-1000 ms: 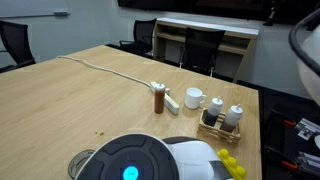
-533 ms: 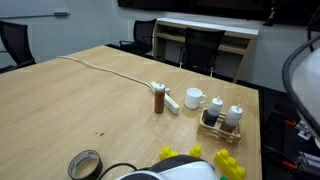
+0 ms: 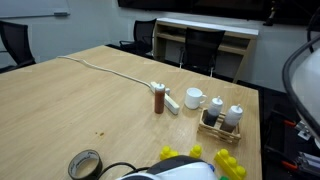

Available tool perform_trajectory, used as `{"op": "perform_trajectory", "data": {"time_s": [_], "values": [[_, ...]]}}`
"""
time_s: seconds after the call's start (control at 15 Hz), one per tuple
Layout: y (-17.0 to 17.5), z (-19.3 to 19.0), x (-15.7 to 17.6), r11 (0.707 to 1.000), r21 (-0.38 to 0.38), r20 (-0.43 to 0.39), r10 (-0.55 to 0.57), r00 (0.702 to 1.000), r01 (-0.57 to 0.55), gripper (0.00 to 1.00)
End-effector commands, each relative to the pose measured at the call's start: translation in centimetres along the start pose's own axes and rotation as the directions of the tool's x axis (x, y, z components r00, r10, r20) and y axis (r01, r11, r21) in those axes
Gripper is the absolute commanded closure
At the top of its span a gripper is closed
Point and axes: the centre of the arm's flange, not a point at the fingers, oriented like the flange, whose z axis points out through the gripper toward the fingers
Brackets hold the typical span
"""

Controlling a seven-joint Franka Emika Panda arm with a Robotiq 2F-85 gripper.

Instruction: Align the blue and orange legos together then put the purple legos on top of the blue and orange legos

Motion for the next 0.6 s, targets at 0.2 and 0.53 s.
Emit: {"op": "perform_trajectory", "data": {"time_s": [0.2,0.53], "values": [[-0.2,-0.5,0.9,0.999,-0.021,-0.037,-0.047,0.998,0.046,0.00],[0.2,-4.0,3.0,0.998,-0.025,-0.087,-0.057,0.995,0.055,0.00]]}}
